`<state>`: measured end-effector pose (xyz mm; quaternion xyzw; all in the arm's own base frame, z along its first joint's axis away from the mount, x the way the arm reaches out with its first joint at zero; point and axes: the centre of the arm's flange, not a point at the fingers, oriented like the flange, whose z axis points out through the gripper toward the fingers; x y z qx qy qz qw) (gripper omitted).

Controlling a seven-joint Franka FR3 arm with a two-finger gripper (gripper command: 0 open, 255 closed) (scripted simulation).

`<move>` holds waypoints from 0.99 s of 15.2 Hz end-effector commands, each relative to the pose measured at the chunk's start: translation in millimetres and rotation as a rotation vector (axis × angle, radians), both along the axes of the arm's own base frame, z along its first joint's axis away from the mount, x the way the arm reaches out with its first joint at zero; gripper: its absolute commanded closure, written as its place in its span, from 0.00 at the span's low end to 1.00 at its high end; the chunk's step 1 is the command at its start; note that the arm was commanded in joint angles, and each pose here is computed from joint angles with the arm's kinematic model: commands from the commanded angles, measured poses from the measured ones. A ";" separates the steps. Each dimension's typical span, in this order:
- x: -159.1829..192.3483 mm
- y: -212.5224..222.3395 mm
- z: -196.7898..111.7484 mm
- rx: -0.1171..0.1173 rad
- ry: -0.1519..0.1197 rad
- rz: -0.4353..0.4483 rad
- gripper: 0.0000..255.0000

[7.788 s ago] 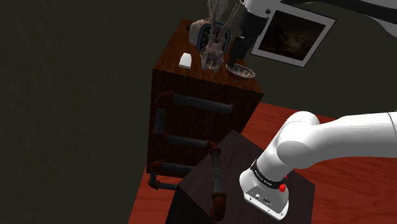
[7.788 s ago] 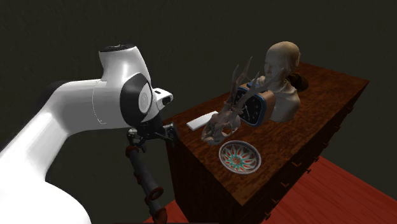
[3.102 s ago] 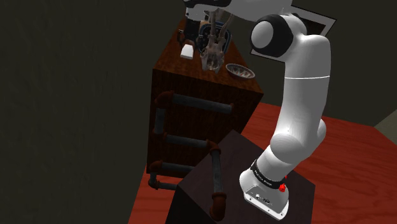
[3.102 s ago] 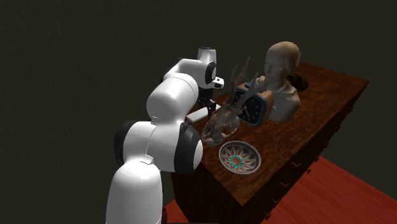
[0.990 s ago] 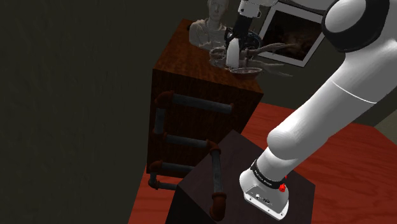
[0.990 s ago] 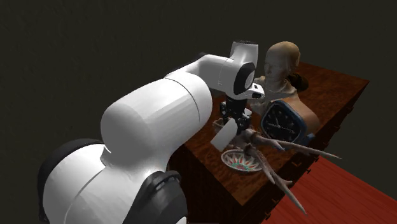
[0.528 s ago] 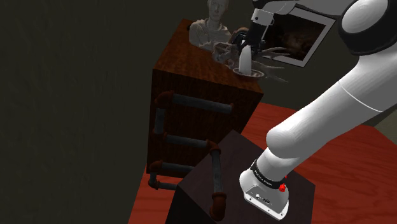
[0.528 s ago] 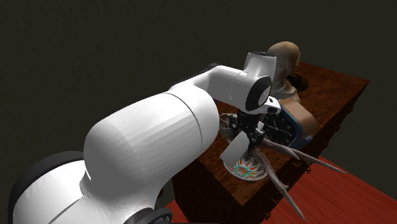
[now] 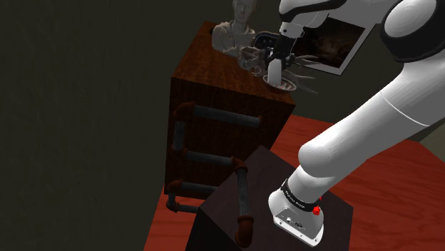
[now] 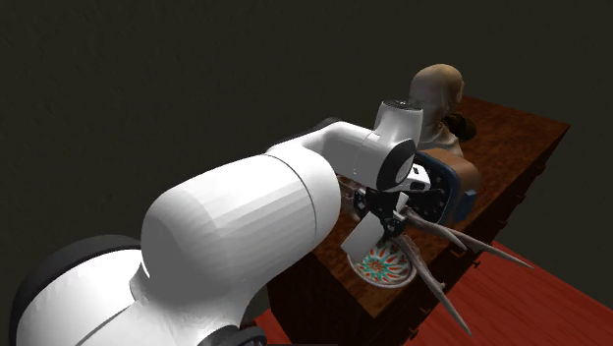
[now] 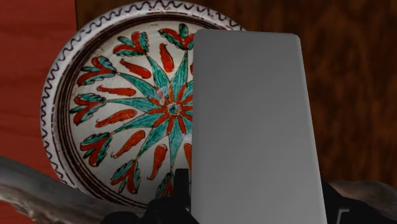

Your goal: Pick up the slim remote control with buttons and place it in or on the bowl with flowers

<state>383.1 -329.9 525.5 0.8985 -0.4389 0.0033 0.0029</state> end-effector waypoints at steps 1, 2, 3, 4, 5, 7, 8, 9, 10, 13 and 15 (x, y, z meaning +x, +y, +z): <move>2.4 1.3 -17.7 0.009 0.014 -0.001 1.00; 2.4 1.3 -23.0 0.009 0.014 -0.001 1.00; 2.4 1.3 -32.1 0.009 0.014 -0.001 1.00; 2.4 1.3 -32.1 0.009 0.014 -0.001 1.00; 2.4 1.3 -32.1 0.009 0.014 -0.001 1.00; 2.4 1.3 -32.1 0.009 0.014 -0.001 1.00; 2.4 1.3 -32.1 0.009 0.014 -0.001 1.00; 2.4 1.3 -32.1 0.009 0.014 -0.001 1.00; 2.4 1.3 -32.1 0.009 0.014 -0.001 1.00; 3.2 0.0 -35.8 0.010 0.015 -0.001 0.00; -1.3 -0.9 -29.7 0.010 0.015 -0.001 0.00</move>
